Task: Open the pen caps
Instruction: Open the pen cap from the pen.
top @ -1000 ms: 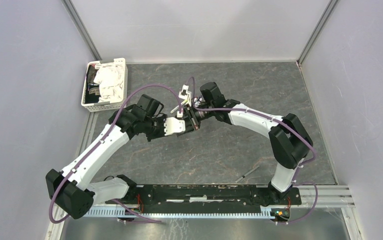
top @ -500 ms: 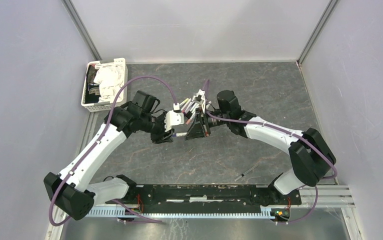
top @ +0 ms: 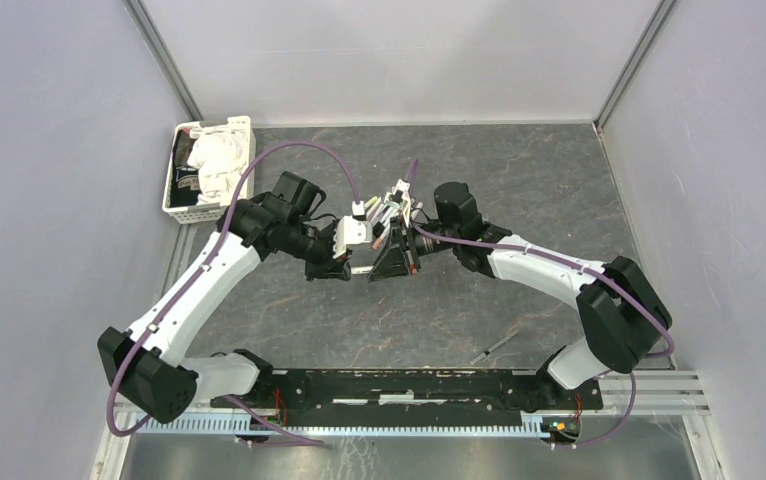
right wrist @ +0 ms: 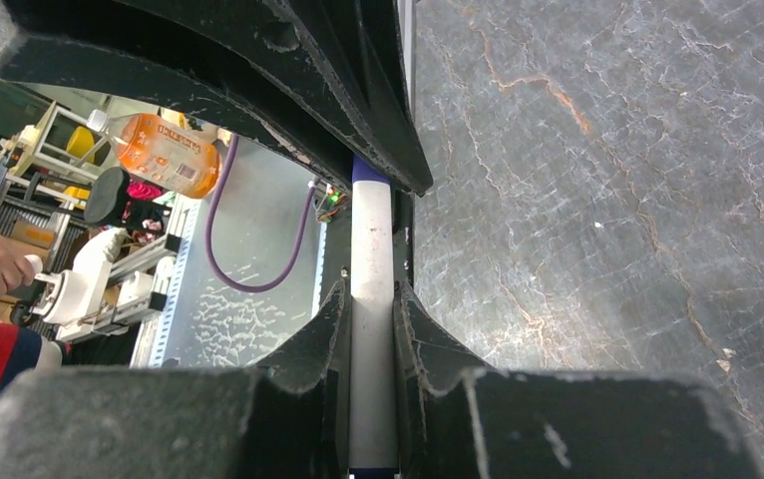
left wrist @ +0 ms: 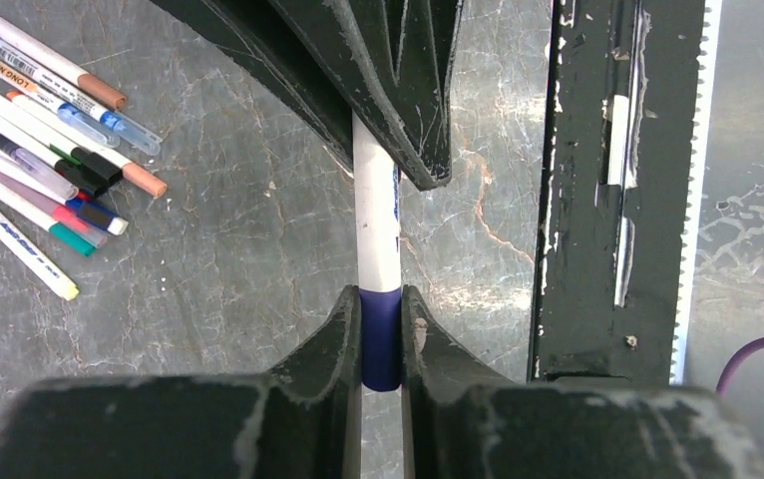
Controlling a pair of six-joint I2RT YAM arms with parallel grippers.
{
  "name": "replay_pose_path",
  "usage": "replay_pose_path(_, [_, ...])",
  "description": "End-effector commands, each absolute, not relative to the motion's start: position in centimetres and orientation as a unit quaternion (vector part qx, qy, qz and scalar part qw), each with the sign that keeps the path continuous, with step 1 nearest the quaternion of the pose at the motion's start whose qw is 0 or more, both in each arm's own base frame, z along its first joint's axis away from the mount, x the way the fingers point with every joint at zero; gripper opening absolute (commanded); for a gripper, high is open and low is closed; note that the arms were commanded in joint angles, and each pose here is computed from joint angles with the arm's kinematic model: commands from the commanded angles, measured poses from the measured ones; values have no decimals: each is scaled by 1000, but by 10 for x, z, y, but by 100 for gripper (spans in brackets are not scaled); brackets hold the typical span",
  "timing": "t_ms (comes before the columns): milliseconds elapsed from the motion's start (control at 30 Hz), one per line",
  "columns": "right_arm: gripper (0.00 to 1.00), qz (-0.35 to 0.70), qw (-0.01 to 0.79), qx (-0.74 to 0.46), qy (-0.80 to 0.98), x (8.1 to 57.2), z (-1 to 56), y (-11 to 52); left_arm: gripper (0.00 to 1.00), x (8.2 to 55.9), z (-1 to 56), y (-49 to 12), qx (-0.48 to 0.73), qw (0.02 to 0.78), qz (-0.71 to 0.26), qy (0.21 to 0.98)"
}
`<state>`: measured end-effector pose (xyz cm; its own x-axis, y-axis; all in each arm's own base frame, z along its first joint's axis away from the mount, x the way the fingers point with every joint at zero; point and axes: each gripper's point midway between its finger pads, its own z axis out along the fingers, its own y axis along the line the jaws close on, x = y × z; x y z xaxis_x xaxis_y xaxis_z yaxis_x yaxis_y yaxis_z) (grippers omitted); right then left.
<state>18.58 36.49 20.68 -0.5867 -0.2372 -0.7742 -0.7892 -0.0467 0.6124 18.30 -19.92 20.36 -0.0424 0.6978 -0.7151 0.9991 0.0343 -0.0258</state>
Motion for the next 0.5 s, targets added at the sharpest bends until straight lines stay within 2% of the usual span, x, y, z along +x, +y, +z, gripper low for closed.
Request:
replay_pose_path(0, [0, 607, 271, -401, 631, 192, 228, 364, 11, 187, 203, -191, 651, 267, -251, 665])
replay_pose_path(100, [2, 605, 273, -399, 632, 193, 228, 364, 8, 191, 198, -188, 653, 268, -235, 668])
replay_pose_path(200, [47, 607, 268, -398, 633, 195, 228, 369, 5, 191, 197, -186, 659, 267, -229, 665])
replay_pose_path(267, [62, 612, 257, -401, 631, 196, 228, 376, 4, 190, 198, -186, 663, 269, -230, 660])
replay_pose_path(333, [66, 614, 245, -407, 631, 198, 226, 384, 4, 189, 199, -187, 664, 270, -233, 657])
replay_pose_path(467, [66, 614, 226, -423, 627, 196, 224, 398, 4, 189, 202, -188, 665, 272, -235, 654])
